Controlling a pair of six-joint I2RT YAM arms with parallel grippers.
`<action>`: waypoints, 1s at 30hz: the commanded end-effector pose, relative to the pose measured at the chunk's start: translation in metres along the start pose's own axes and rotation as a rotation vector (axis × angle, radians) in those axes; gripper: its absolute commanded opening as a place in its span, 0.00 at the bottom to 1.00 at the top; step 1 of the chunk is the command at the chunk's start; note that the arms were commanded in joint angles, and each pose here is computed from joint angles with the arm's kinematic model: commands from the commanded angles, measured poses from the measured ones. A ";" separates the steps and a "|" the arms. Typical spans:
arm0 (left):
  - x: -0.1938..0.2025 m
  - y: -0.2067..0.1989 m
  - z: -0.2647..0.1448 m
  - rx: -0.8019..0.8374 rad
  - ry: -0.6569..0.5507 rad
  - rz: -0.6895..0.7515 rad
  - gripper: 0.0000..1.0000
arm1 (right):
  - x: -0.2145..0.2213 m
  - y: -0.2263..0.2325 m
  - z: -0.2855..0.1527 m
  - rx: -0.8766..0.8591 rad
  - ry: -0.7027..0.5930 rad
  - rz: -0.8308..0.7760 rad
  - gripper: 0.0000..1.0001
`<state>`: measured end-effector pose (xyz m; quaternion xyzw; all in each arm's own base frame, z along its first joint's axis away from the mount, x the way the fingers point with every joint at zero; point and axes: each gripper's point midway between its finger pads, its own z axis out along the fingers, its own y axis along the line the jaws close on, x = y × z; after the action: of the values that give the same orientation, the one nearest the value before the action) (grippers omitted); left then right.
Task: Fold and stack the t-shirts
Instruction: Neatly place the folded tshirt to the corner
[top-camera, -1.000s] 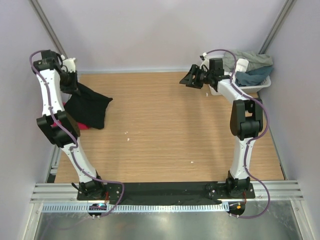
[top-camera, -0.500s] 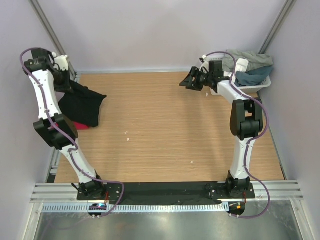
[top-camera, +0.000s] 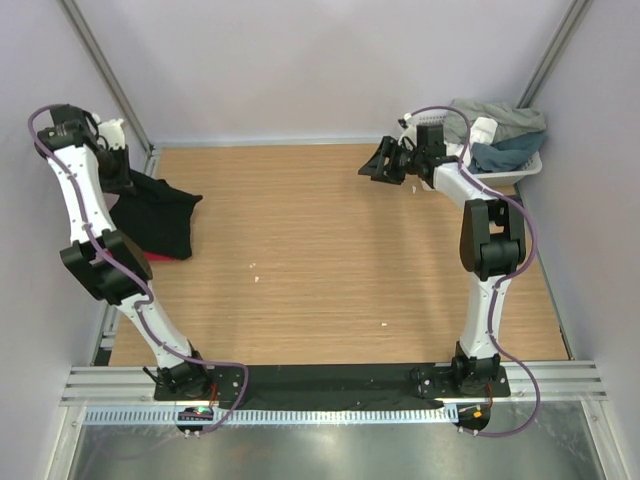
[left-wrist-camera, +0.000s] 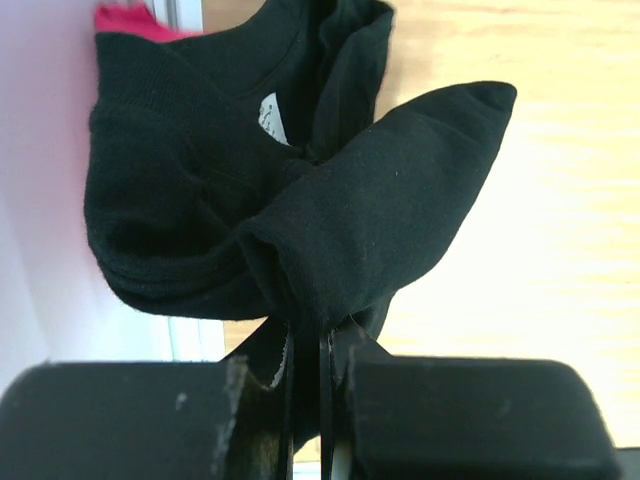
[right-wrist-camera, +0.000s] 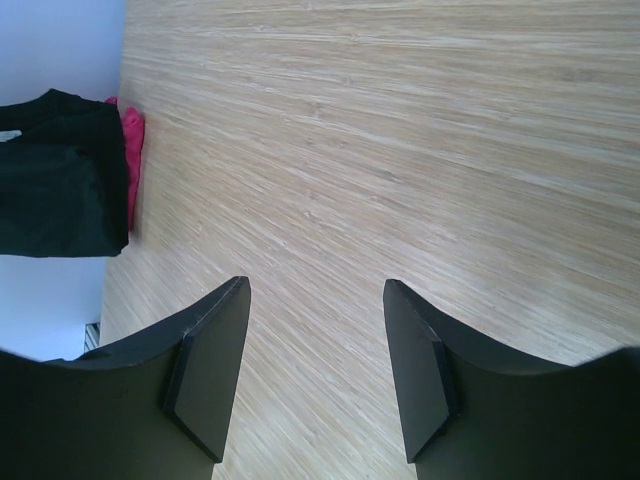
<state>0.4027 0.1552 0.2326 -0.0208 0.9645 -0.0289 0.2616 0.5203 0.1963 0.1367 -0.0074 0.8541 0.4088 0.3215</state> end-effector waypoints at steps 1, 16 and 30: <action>0.031 -0.001 -0.016 -0.023 0.093 -0.038 0.00 | -0.021 0.034 -0.019 -0.057 -0.065 -0.071 0.62; 0.009 0.057 0.044 -0.221 0.062 -0.072 0.00 | -0.013 0.040 -0.029 -0.052 -0.068 -0.077 0.62; -0.022 0.095 0.062 -0.353 0.002 -0.065 0.00 | -0.009 0.041 -0.028 -0.035 -0.064 -0.095 0.62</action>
<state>0.4307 0.2220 0.1555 -0.0819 0.9744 0.0807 0.1932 0.5022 0.1972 0.1450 -0.0115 0.8534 0.4086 0.3234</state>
